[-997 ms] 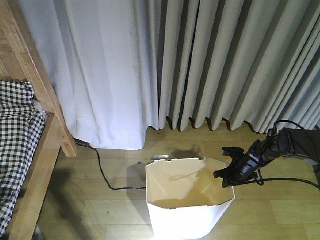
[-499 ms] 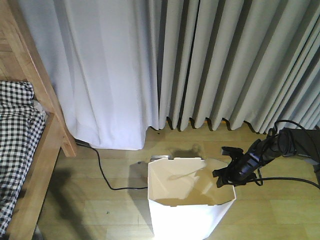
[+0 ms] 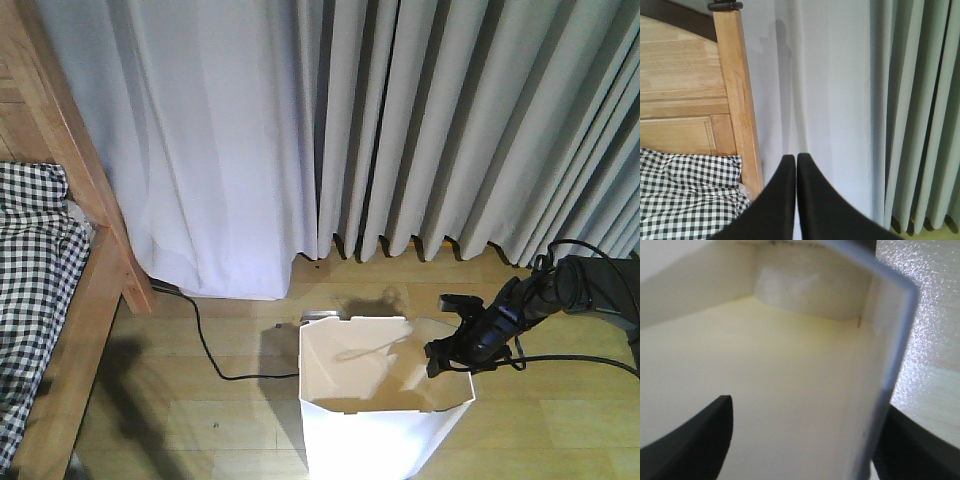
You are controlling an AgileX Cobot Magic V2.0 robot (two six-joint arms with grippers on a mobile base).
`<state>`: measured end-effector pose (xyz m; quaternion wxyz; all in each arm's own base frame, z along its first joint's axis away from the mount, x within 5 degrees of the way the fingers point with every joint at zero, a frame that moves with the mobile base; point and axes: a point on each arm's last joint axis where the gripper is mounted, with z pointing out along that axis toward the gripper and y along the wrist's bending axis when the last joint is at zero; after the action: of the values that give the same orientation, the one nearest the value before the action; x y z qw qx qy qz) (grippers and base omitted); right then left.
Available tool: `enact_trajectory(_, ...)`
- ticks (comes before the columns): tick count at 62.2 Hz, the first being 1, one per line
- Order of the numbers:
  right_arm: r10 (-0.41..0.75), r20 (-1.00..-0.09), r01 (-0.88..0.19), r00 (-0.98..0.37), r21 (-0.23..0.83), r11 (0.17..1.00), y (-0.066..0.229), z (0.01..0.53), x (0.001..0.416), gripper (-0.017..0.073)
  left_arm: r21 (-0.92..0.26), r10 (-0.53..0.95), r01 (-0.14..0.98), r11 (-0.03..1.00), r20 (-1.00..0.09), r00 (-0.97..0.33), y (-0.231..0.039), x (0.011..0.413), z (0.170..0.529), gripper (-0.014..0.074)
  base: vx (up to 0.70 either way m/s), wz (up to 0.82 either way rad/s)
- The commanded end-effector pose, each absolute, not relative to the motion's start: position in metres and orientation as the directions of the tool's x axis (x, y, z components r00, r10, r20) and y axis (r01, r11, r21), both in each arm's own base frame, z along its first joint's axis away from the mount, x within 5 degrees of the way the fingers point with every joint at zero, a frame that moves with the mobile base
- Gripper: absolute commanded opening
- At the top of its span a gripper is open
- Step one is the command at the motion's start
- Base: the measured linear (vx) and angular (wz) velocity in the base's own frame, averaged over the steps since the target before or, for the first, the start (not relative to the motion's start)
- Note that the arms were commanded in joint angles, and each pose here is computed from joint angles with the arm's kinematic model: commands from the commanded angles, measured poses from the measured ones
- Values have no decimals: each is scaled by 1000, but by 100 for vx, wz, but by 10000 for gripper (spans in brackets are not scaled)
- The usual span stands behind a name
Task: Move trash bin to bedside with robot
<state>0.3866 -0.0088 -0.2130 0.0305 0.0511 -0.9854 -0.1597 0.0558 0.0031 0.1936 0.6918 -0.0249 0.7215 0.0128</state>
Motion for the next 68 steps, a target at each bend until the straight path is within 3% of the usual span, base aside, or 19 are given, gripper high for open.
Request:
enact_trajectory(1, -147, -25, -148, -989, 277, 949, -21, -175, 415, 531, -25, -22, -47, 999, -998, 57, 3, 54, 208, -6, 0, 0)
enact_trajectory(10, -92, -40, -98, -995, 187, 977, -32, -156, 428, 531, -25, -22, -47, 999, -998, 57, 3, 54, 208, -6, 0, 0)
enact_trajectory(21, -104, -77, -117, -992, 179, 977, -27, -120, 435, 531, -25, -22, -47, 999, -998, 57, 3, 54, 208, -6, 0, 0)
enact_trajectory(34, -59, -223, -72, -973, 48, 996, -34, -60, 397, 531, -25, -22, -47, 999, -998, 57, 3, 54, 208, -6, 0, 0)
enact_trajectory(44, -81, -282, -85, -956, 2, 996, -32, 5, 360, 531, -25, -22, -47, 999, -998, 57, 3, 54, 208, -6, 0, 0)
enact_trajectory(68, -99, -673, -98, -733, -40, 994, -19, 225, 281, 531, -25, -22, -47, 999, -998, 57, 3, 54, 208, -6, 0, 0)
